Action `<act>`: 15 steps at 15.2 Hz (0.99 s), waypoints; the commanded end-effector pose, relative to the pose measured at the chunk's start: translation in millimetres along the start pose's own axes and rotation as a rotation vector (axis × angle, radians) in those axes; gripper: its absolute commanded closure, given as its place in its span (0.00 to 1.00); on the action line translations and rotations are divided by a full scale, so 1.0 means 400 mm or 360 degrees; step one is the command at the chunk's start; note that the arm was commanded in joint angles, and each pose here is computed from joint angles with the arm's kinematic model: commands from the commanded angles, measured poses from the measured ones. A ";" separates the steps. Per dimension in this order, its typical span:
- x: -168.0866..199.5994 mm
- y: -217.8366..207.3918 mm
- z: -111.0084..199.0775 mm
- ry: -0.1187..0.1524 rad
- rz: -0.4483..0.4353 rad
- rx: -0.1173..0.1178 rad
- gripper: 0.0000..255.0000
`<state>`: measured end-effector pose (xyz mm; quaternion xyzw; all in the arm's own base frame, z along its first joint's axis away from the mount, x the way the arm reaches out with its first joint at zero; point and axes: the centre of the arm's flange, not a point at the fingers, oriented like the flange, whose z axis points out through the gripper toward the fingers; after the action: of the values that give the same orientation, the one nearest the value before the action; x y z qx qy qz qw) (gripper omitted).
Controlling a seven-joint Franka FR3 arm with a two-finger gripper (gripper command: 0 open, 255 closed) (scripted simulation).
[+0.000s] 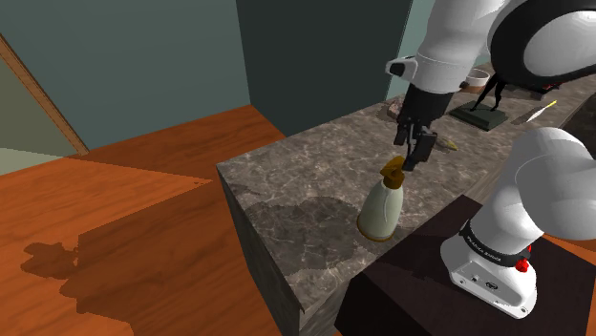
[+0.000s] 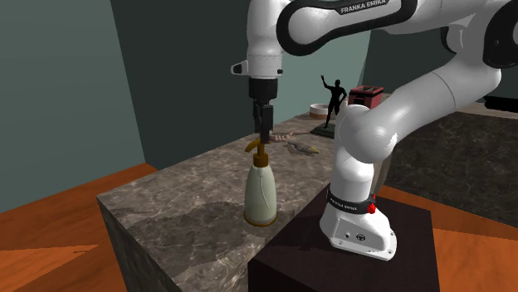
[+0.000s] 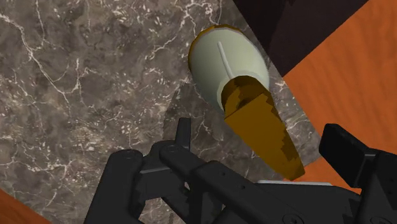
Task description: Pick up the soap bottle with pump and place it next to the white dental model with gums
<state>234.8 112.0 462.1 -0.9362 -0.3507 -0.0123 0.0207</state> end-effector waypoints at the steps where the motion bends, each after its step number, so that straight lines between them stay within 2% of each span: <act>1: -0.005 -0.008 0.026 0.0005 -0.0037 0.0006 0.00; 7: -0.005 -0.008 0.099 0.0005 -0.0037 0.0006 0.00; 14: -0.005 -0.008 0.099 0.0004 -0.0037 0.0006 0.00; 15: -0.005 -0.008 0.099 0.0004 -0.0037 0.0006 1.00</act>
<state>231.7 115.1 422.5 -0.9320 -0.3614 -0.0132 0.0229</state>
